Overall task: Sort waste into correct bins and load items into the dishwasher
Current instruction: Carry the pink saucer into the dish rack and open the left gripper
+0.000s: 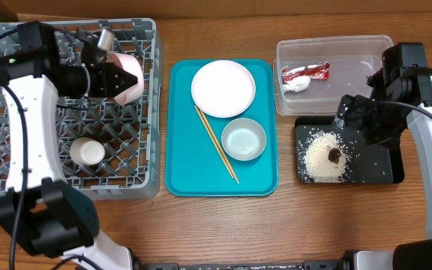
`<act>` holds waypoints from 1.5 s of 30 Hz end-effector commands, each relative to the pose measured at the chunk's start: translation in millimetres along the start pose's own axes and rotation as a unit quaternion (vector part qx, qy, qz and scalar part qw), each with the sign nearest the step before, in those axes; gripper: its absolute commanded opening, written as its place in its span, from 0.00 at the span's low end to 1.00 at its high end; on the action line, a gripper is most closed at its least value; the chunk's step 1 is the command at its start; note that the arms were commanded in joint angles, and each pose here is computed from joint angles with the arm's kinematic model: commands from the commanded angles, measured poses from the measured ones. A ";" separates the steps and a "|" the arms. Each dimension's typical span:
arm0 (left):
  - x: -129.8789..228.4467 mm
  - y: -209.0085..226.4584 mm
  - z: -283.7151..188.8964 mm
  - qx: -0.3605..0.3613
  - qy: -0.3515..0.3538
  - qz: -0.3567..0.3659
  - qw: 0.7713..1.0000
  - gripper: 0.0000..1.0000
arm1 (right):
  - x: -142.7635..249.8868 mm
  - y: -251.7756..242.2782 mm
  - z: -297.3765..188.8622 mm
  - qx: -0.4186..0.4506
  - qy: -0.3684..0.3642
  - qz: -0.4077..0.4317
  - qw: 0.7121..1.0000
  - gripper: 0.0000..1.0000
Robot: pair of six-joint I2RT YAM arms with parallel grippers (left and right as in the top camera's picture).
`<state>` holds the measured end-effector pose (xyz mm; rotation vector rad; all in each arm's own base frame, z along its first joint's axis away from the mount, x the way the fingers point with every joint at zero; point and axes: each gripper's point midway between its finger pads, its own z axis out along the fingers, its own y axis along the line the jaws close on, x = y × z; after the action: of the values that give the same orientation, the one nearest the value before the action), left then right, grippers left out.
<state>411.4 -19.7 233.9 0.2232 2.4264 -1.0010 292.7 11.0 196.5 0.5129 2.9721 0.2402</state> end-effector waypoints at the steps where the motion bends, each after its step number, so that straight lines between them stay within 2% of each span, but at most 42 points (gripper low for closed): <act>1: -12.0 -2.2 -0.7 0.092 -0.038 0.008 0.995 0.04 | -2.1 -0.7 -7.7 0.001 -0.014 -0.001 1.000 0.89; 5: -13.1 18.4 -0.5 0.125 -0.055 -0.025 0.990 0.04 | -1.9 -0.7 -7.6 0.001 -0.014 -0.001 1.000 0.89; 13: -4.4 61.6 5.6 0.135 -0.059 -0.083 0.986 0.04 | -1.4 -0.9 -7.7 0.001 -0.013 -0.001 1.000 0.89; 20: -2.1 72.1 15.1 0.189 -0.074 -0.115 0.972 0.04 | -0.4 -1.0 -7.6 0.002 -0.011 -0.001 1.000 0.89; 26: 1.1 79.6 13.5 0.183 -0.073 -0.126 0.972 0.04 | 0.4 -1.3 -7.6 0.002 -0.009 0.000 1.000 0.89; 37: 24.9 119.4 -3.2 0.103 -0.049 -0.159 0.981 0.04 | 0.4 -1.2 -7.6 0.002 -0.009 0.000 1.000 0.89; 38: 28.7 122.6 -3.9 0.094 -0.042 -0.164 0.981 0.06 | 0.4 -1.2 -7.5 0.002 -0.009 0.000 1.000 0.89; 41: 41.3 133.6 -6.5 0.063 -0.020 -0.176 0.982 0.28 | 0.4 -1.2 -7.5 0.002 -0.009 0.000 1.000 0.89; 45: 54.2 142.4 -15.1 0.042 -0.005 -0.205 0.978 0.49 | 0.4 -1.3 -7.6 0.002 -0.009 0.000 1.000 0.89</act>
<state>415.3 72.7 150.6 -0.2163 2.3564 -1.3698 289.1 11.2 196.0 0.5165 2.9866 0.2385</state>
